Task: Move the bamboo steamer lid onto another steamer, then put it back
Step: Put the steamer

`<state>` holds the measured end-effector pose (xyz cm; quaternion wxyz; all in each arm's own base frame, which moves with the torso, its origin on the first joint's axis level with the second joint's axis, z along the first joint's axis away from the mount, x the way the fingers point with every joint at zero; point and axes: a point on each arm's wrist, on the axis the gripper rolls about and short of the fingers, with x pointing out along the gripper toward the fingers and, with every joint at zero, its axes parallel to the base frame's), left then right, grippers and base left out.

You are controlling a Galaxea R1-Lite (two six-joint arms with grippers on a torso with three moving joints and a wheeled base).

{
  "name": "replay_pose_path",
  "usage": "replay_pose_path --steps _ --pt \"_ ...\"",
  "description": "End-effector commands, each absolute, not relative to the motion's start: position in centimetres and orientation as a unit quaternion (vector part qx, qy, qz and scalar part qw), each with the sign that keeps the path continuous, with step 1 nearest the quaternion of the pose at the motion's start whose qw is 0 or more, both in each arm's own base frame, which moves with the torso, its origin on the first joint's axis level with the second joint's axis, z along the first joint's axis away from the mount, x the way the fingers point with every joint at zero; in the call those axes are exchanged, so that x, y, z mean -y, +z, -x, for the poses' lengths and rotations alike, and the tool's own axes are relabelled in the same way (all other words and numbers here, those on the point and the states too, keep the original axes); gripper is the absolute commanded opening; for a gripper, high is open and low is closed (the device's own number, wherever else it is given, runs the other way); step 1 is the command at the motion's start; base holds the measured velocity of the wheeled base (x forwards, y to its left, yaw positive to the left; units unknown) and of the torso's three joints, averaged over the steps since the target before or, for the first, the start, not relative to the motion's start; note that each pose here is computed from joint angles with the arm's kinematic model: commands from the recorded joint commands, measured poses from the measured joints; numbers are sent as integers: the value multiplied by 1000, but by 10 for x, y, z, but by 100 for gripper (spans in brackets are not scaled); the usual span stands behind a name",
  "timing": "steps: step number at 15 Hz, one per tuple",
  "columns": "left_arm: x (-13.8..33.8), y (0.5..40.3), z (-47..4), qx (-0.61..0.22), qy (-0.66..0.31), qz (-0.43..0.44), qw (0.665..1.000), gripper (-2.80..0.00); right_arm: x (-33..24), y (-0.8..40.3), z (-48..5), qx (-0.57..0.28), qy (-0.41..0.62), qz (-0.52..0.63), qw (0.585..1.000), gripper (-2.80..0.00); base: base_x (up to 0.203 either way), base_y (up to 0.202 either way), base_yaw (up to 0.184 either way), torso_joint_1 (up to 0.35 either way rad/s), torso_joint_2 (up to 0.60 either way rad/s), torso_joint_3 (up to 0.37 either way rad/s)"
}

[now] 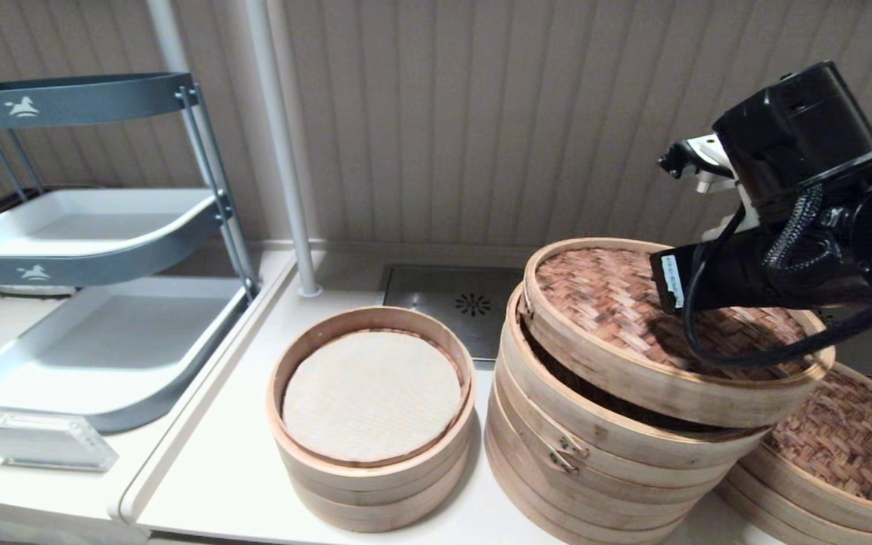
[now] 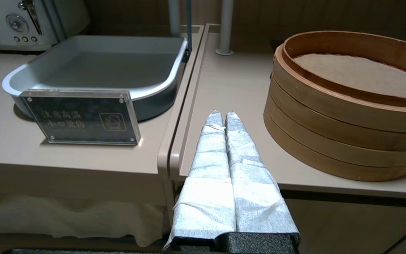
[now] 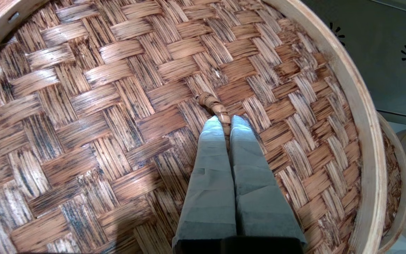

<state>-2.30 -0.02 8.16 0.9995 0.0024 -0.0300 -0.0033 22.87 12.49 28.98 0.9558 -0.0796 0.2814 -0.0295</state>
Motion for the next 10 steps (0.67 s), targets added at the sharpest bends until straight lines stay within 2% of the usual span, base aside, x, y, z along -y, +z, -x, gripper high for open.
replay_pose_path --steps 1,10 --pt "0 75 21 19 -4 -2 1000 -280 -123 290 -223 -281 -29 81 956 -280 0 0 0 0 0 0" --pt "0 75 21 19 -3 -2 1000 -280 -127 286 -221 -285 -23 87 954 -280 0 0 0 0 0 0"
